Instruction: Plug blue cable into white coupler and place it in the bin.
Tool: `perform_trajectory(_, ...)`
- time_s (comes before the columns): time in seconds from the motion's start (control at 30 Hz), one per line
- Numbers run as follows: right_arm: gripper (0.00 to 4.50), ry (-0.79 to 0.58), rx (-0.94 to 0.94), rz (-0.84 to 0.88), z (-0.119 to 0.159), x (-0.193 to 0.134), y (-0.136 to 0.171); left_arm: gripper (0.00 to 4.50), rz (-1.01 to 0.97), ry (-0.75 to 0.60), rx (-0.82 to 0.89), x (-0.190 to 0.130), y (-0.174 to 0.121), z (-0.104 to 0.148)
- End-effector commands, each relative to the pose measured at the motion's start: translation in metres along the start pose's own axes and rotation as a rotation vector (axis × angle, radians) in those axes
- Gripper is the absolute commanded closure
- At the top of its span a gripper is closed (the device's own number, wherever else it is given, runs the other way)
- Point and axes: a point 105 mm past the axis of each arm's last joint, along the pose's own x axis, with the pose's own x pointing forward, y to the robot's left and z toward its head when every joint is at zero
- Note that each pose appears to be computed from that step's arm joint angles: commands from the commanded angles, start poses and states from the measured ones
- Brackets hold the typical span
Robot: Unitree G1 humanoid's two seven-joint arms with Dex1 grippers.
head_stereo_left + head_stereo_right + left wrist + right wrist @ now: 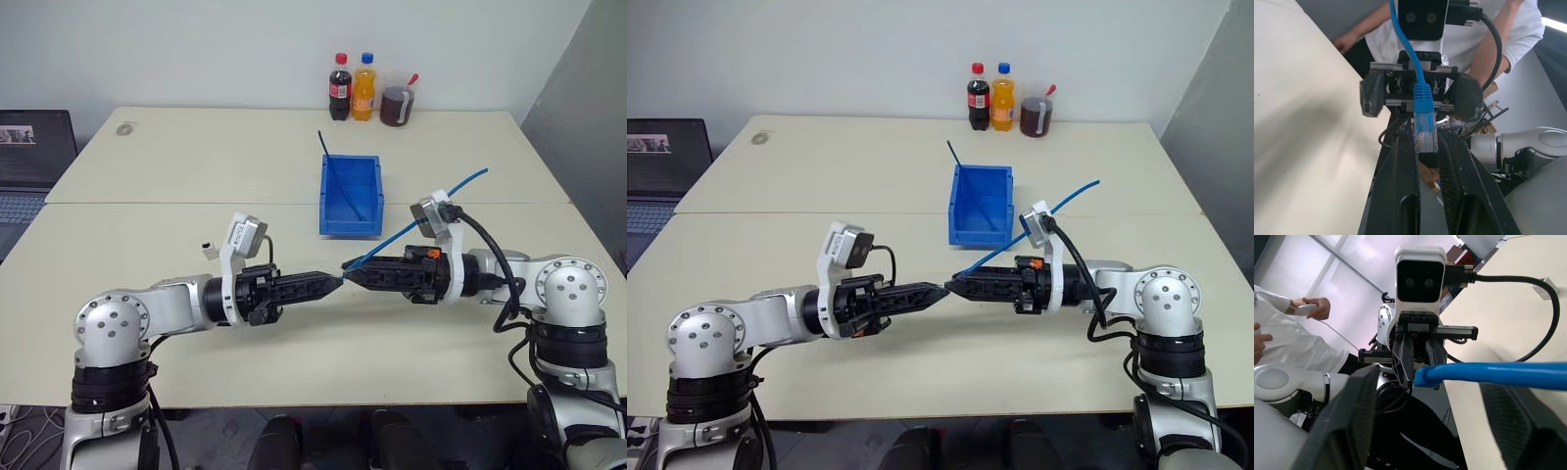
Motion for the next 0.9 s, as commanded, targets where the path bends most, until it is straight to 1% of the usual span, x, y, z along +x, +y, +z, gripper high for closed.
perform_trajectory(0.03,2.31,-0.008,-0.030,0.020,0.003,0.001,0.007,4.27,-0.030,0.000,0.028,0.002,-0.008,0.004)
perform_trajectory(0.13,3.07,-0.012,-0.026,0.013,0.003,-0.001,0.005,4.27,-0.031,0.000,0.031,0.002,-0.009,0.004)
perform_trajectory(0.23,3.70,-0.023,-0.021,0.011,0.006,-0.002,0.005,4.27,-0.028,0.000,0.033,0.002,-0.009,0.003)
perform_trajectory(0.33,4.23,-0.032,-0.016,0.006,0.008,-0.004,0.003,4.27,-0.023,-0.002,0.037,0.002,-0.009,0.003)
perform_trajectory(0.53,4.26,-0.049,0.002,0.004,0.011,-0.005,0.002,4.27,0.000,0.002,0.066,0.002,-0.007,0.001)
perform_trajectory(0.6,4.26,-0.045,0.001,0.000,0.010,-0.005,0.002,3.57,0.004,-0.004,0.066,0.002,-0.006,0.001)
perform_trajectory(0.7,4.26,-0.046,-0.001,-0.009,0.010,-0.004,0.001,2.98,0.001,-0.012,0.065,0.000,-0.006,0.003)
perform_trajectory(0.77,4.26,-0.054,-0.004,-0.019,0.011,-0.004,-0.001,2.74,0.014,-0.013,0.079,-0.004,-0.006,0.004)
perform_trajectory(0.8,4.26,-0.058,-0.007,-0.031,0.011,-0.005,-0.002,2.48,0.036,-0.004,0.093,-0.006,-0.004,0.003)
perform_trajectory(0.83,4.26,-0.063,-0.011,-0.045,0.012,-0.006,-0.004,2.29,0.071,0.021,0.117,-0.009,-0.001,0.000)
perform_trajectory(0.9,4.26,-0.084,-0.026,-0.081,0.014,-0.009,-0.010,1.86,0.222,0.122,0.220,-0.021,0.017,-0.015)
